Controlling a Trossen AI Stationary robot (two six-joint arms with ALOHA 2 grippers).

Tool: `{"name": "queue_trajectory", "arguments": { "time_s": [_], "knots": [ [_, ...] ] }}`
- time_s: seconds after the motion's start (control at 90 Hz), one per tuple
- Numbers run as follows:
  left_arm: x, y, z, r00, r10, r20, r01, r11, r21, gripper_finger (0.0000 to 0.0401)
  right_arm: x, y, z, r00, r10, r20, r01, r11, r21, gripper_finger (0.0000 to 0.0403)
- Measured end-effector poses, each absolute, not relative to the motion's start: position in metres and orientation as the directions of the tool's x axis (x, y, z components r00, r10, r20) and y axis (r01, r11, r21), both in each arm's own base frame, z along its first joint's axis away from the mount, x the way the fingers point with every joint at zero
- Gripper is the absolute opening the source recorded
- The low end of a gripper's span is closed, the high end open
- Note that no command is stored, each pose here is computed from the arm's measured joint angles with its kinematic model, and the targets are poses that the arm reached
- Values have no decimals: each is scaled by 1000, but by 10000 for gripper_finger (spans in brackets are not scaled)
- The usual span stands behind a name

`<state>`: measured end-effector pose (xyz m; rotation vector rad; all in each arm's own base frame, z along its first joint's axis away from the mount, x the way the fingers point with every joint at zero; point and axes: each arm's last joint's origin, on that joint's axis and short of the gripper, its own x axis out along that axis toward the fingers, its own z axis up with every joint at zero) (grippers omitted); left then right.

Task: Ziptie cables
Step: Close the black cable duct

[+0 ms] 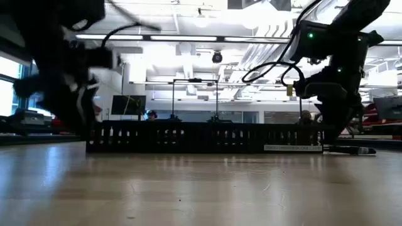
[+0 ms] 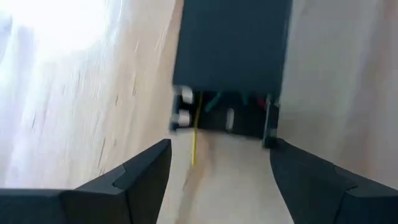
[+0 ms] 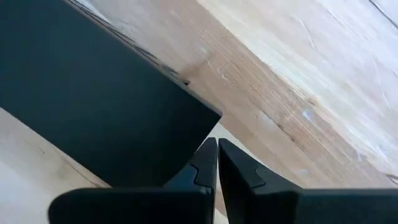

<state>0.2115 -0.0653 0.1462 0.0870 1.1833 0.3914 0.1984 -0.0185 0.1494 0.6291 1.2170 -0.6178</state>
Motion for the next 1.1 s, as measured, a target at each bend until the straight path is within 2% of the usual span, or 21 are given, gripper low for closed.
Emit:
{"name": "queue_trajectory", "arguments": {
  "time_s": [0.178,0.5,0.967,1.1],
  "knots": [
    [211,-64,136,381,326,-865,-196,943,269,253,199,-19,150,240,-98,-966,721,685,110,0],
    [215,-67,137,417,278,-865,-133,960,245,253,199,-19,149,234,-96,-967,718,688,106,0],
    [211,-69,145,417,184,-890,-180,977,118,252,196,-18,149,207,-78,-975,711,697,95,0],
    [210,-67,151,452,224,-864,-202,969,145,252,196,-18,149,207,-85,-975,712,696,91,0]
  ]
}}
